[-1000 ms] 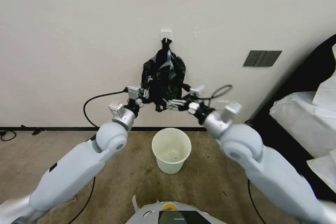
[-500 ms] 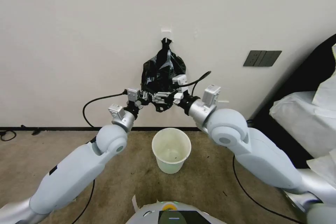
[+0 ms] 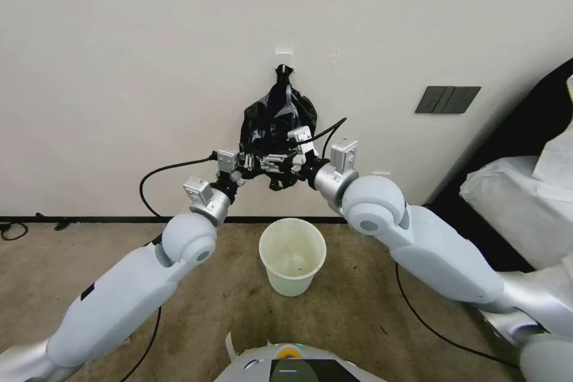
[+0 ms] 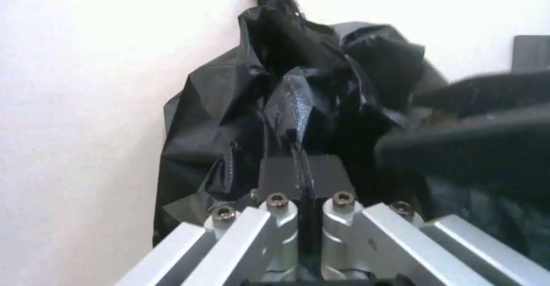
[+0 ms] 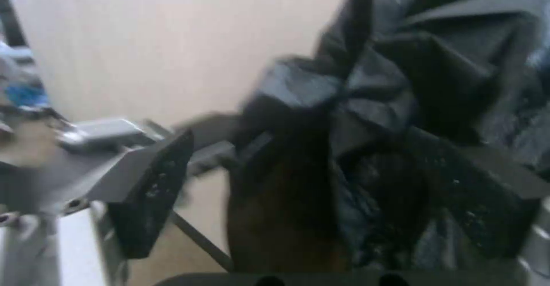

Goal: Place a trash bag onto the trash bin.

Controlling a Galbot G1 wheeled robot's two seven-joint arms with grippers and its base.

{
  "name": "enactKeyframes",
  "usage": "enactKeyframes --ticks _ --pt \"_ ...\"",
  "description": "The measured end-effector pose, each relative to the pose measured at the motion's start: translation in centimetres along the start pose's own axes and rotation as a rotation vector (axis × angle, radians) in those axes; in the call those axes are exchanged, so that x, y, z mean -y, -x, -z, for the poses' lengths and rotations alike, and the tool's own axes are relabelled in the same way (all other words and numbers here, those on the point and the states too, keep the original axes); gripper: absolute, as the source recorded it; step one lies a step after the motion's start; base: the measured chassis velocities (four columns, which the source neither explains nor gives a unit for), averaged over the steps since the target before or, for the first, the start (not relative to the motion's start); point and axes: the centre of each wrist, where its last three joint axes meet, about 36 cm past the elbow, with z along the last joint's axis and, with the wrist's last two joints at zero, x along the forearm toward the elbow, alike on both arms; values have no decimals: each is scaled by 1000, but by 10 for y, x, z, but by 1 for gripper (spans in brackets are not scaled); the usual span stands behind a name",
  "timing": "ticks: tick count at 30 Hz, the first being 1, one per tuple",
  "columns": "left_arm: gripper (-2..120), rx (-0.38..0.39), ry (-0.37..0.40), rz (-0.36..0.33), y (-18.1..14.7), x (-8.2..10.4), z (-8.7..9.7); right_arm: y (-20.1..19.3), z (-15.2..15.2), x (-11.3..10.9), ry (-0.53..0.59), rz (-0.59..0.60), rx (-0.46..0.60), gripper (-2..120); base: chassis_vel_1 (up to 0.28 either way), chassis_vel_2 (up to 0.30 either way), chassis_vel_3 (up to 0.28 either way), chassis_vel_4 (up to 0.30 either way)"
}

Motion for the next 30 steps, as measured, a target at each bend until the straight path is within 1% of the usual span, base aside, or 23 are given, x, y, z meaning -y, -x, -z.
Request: enactKeyframes --ticks 1,2,6,7,9,10,12,14,15,16,17,18,19,20,21,23,24,26,27,28,29,30 --pt "0 1 1 -1 0 0 1 1 0 3 -6 -14 -12 87 0 0 0 0" --pt "0 1 1 -1 0 0 1 1 0 3 -6 -14 -12 87 0 0 0 0" --pt "0 8 0 -5 -1 1 3 2 -2 13 -22 -60 -46 69 0 0 0 0" --pt "0 8 0 -5 -1 1 3 2 -2 13 -22 -60 -46 69 0 0 0 0" --pt "0 10 -1 -6 -1 1 4 2 -2 17 -33 -77 -59 61 0 0 0 0" --pt "0 12 -2 -8 -1 1 5 2 -3 20 -44 -89 -72 53 0 0 0 0" --pt "0 13 -2 -9 -2 1 5 2 -3 22 -50 -93 -80 52 0 0 0 0" --pt "0 15 -3 -10 -2 2 6 1 -4 24 -68 -106 -103 43 0 0 0 0" --pt "0 16 -5 -12 -2 2 6 1 -4 26 -85 -117 -126 37 0 0 0 0" --pt "0 16 -5 -12 -2 2 6 1 -4 26 -85 -117 -126 37 0 0 0 0" --pt "0 17 -6 -12 -2 2 7 1 -4 26 -94 -121 -138 33 0 0 0 0" --pt "0 18 -6 -13 -2 3 7 0 -3 27 -103 -124 -149 26 0 0 0 0" --pt "0 20 -7 -14 -3 3 8 -2 -2 26 -107 -116 -145 22 0 0 0 0" --pt "0 20 -7 -14 -3 3 8 -2 -2 26 -107 -116 -145 22 0 0 0 0" --pt "0 21 -7 -14 -3 3 8 -5 0 24 -107 -96 -129 16 0 0 0 0" --pt "0 21 -8 -15 -3 3 9 -9 3 20 -109 -76 -111 22 0 0 0 0" --pt "0 21 -8 -15 -3 3 9 -9 3 20 -109 -76 -111 22 0 0 0 0" --pt "0 21 -8 -16 -3 3 9 -12 5 16 -119 -63 -102 30 0 0 0 0" --pt "0 22 -8 -17 -3 3 9 -12 6 15 -126 -59 -100 37 0 0 0 0" --pt "0 22 -8 -17 -3 3 9 -12 6 15 -126 -59 -100 37 0 0 0 0" --pt "0 24 -8 -18 -3 3 10 -12 8 13 -133 -56 -97 40 0 0 0 0" --pt "0 25 -9 -19 -3 3 10 -10 10 10 -146 -50 -99 47 0 0 0 0"
